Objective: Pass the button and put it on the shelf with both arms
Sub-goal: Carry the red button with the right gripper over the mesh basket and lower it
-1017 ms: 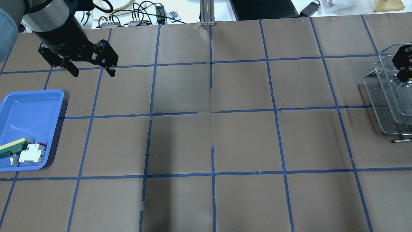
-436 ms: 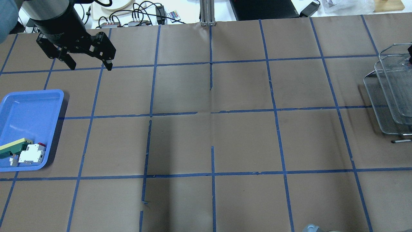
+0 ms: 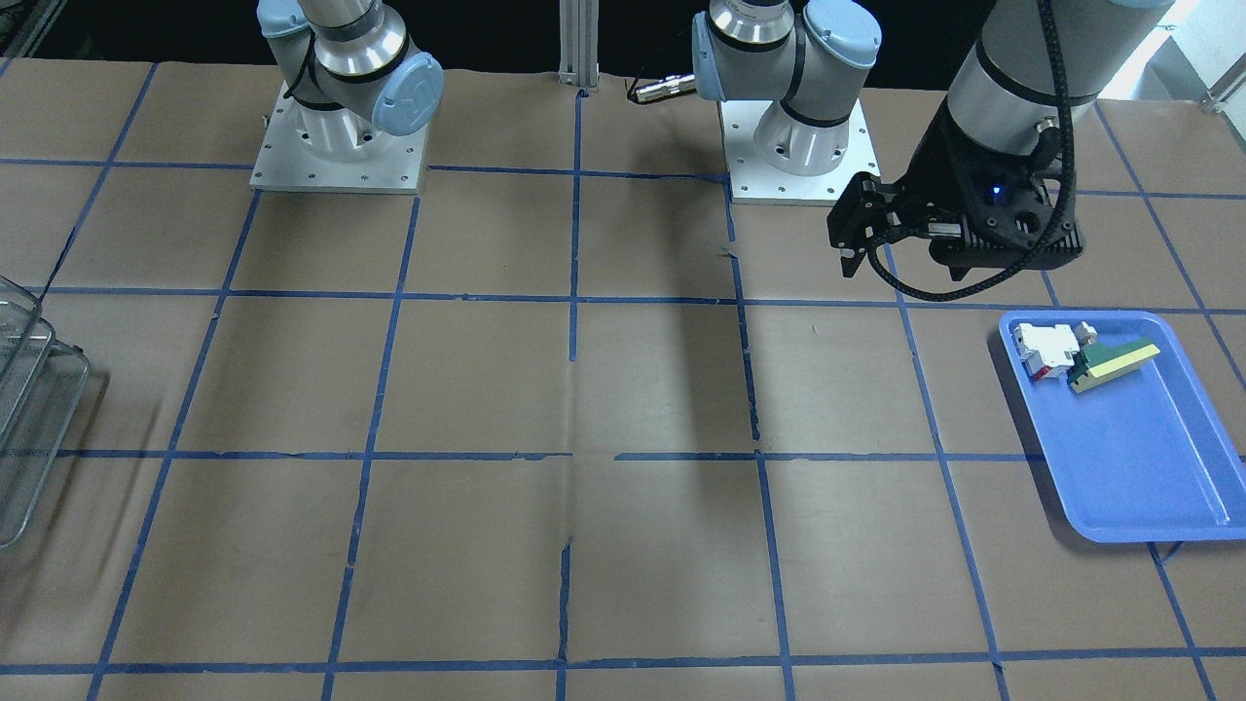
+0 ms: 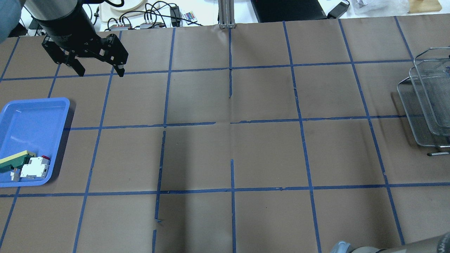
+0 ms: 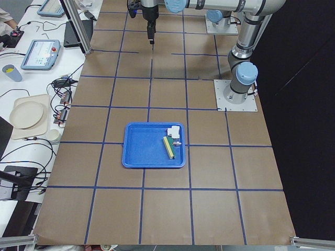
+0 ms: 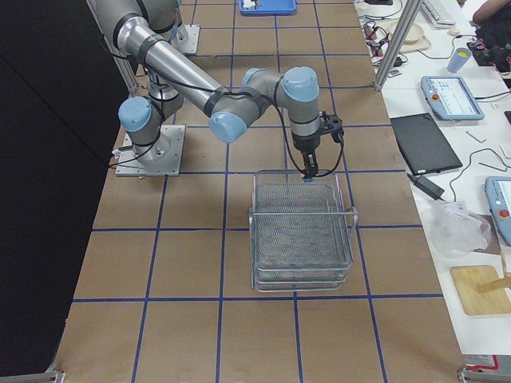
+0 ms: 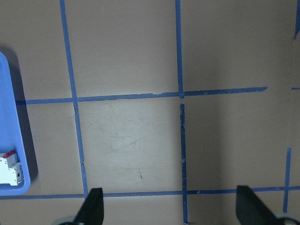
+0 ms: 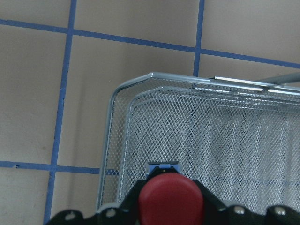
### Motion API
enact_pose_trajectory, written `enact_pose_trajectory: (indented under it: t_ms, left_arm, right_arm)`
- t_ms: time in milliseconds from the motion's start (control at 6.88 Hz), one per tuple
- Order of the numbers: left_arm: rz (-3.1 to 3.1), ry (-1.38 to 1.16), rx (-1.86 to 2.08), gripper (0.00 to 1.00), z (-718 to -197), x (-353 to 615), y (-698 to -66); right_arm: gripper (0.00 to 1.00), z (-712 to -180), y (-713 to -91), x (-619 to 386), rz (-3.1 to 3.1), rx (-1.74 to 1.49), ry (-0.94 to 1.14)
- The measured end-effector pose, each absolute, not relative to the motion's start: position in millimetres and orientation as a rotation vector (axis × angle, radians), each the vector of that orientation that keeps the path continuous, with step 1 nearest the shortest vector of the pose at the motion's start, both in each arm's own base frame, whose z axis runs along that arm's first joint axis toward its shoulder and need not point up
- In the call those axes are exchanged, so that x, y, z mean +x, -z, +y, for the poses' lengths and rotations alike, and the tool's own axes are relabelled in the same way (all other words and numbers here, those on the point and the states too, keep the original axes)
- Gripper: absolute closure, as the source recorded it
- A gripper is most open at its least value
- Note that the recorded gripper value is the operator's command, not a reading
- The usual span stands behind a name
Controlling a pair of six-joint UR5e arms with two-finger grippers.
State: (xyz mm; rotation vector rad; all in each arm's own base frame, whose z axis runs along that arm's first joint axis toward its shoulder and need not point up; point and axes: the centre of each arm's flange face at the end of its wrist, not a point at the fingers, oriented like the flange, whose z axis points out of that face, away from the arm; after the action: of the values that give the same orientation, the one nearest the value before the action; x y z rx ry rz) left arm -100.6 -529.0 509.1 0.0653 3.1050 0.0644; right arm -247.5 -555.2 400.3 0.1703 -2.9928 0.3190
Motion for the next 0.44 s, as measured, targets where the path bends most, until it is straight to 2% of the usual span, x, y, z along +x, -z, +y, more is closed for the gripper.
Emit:
enact_pose_trajectory:
  t_ms: [145, 436]
  left_arm:
    - [3.105, -0.062, 0.065, 0.00, -529.6, -100.5, -509.3]
    - [3.107, -0.058, 0.059, 0.00, -530.8, -100.0, -509.2]
  right_arm:
    - [0.72, -554.4, -395.0, -252.3, -2.999, 0.163, -0.305]
    - [0.67, -550.9, -389.0, -256.8, -3.010, 0.149, -0.278]
